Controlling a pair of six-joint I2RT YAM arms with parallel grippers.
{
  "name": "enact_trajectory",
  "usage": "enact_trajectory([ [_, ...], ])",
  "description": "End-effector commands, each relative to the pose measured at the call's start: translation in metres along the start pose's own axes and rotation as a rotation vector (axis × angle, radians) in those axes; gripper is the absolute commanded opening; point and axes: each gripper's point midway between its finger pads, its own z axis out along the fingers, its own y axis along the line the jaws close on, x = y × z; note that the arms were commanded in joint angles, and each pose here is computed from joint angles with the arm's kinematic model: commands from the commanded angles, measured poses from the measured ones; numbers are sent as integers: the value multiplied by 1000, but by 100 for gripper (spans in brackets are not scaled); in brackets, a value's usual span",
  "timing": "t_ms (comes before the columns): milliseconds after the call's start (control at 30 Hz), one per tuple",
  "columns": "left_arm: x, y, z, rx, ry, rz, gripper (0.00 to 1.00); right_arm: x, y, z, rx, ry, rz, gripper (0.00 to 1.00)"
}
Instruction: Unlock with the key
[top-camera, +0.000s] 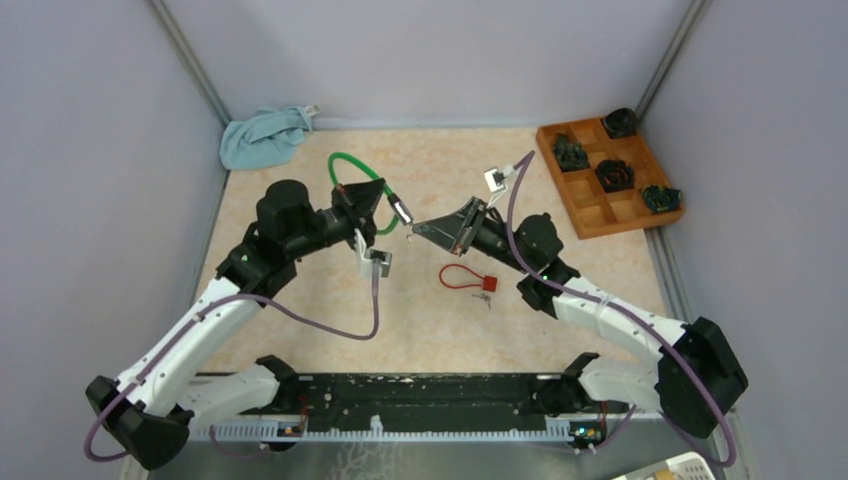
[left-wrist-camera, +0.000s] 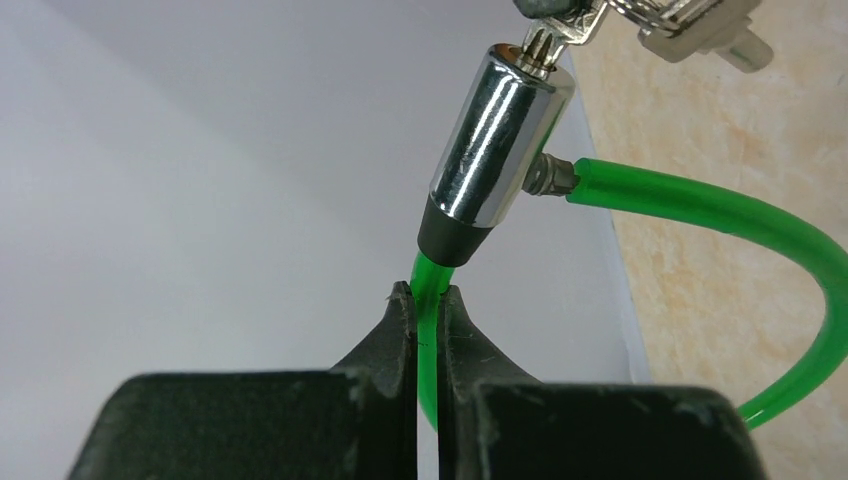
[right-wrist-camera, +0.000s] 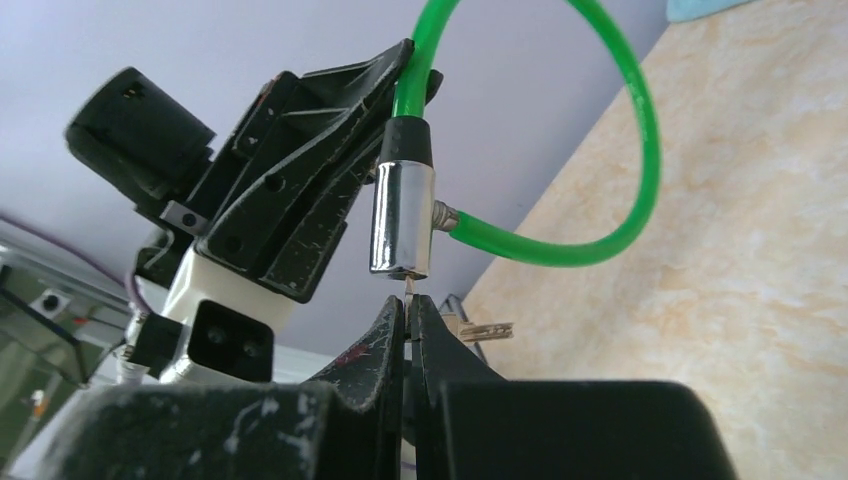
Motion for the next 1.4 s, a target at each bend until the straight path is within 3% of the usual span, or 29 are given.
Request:
enact_trajectory([
  [0,-53,46,-2,-181,-224,72,0,-21,29,4,-117,-104,77,0],
  [367,-49,38,-18,-255,-178,-25,0,-54,24,-23,-207,-246,236,0],
  [800,-41,54,-25,-371,-131,17,0,-45,49,-24,-474,-96,558,0],
  [1000,-44,61,-24,-406,-139,68,0,-59,55,-22,-471,-131,616,0],
  [1267,-37,72,-24,-418,-121,16,0,-55,44,-22,-433,-141,631,0],
  [1367,-36,72,-25,-406,-115,-4,0,-62,43,-29,-422,-171,575,26],
])
